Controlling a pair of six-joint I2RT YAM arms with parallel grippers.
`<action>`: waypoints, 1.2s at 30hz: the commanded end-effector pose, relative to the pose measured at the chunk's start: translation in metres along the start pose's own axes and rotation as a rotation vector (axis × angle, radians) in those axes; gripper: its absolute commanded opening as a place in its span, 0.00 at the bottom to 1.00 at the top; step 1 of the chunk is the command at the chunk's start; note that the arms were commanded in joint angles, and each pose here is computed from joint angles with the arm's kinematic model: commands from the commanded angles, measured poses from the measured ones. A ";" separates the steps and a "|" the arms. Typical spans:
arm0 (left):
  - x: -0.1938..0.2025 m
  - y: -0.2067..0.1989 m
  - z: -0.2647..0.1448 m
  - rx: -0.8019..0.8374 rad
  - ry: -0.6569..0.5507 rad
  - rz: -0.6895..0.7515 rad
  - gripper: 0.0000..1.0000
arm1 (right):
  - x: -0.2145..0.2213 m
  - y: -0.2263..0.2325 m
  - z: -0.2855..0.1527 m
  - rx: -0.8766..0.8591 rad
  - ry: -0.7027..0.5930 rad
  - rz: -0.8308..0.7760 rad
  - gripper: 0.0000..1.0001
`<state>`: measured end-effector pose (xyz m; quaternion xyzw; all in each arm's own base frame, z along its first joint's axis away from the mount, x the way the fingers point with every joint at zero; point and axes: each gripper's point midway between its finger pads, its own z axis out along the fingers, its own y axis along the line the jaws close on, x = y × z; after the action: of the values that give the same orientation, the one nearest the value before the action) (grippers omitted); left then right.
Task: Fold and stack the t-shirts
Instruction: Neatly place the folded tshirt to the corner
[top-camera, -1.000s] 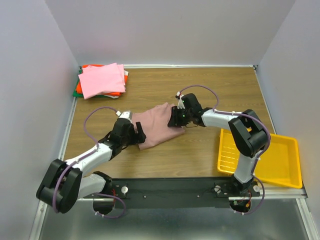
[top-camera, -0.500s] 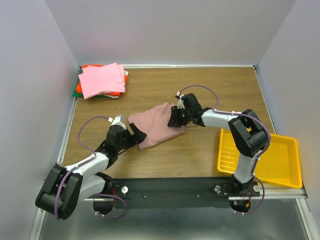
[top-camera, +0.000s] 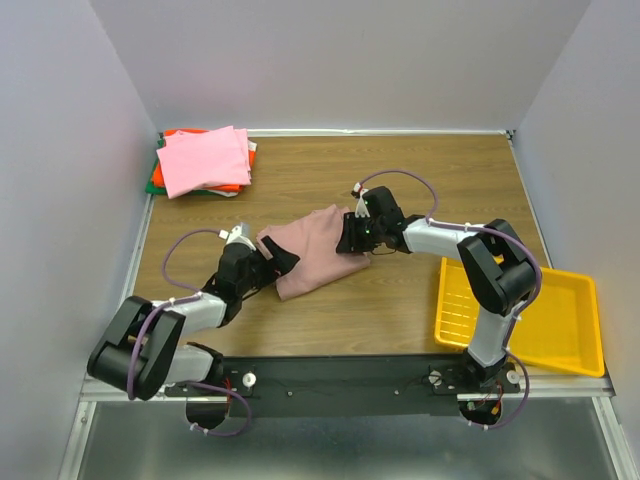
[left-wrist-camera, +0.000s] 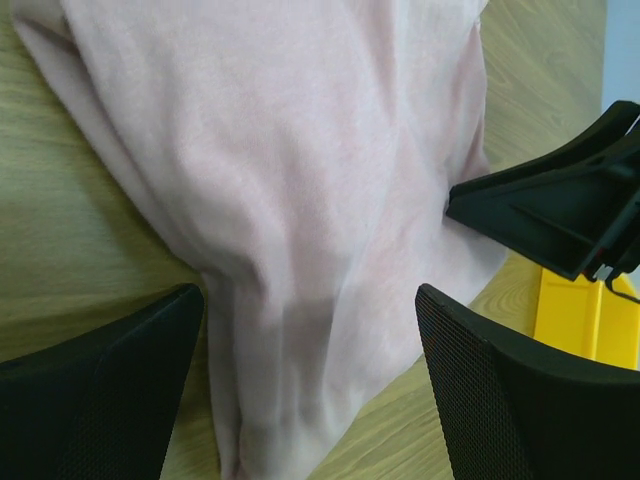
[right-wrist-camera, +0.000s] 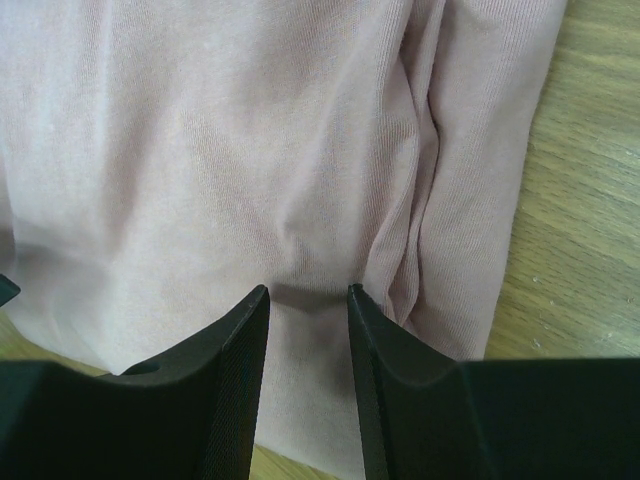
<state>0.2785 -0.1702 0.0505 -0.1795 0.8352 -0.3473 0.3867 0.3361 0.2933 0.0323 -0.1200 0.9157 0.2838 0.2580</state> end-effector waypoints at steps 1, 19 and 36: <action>0.006 -0.002 0.010 0.001 0.037 -0.037 0.95 | 0.024 -0.018 -0.002 0.073 0.072 0.012 0.44; 0.023 -0.029 0.057 -0.011 0.106 -0.015 0.51 | 0.026 -0.014 -0.003 0.049 0.080 0.008 0.42; -0.159 -0.046 0.076 -0.363 -0.037 0.667 0.00 | 0.016 -0.005 -0.045 0.049 0.001 -0.041 0.59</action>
<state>0.4149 -0.1893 0.1148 -0.0427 0.8770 -0.1731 0.4462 0.3128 0.2759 0.0550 -0.1313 0.9125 0.2803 0.2674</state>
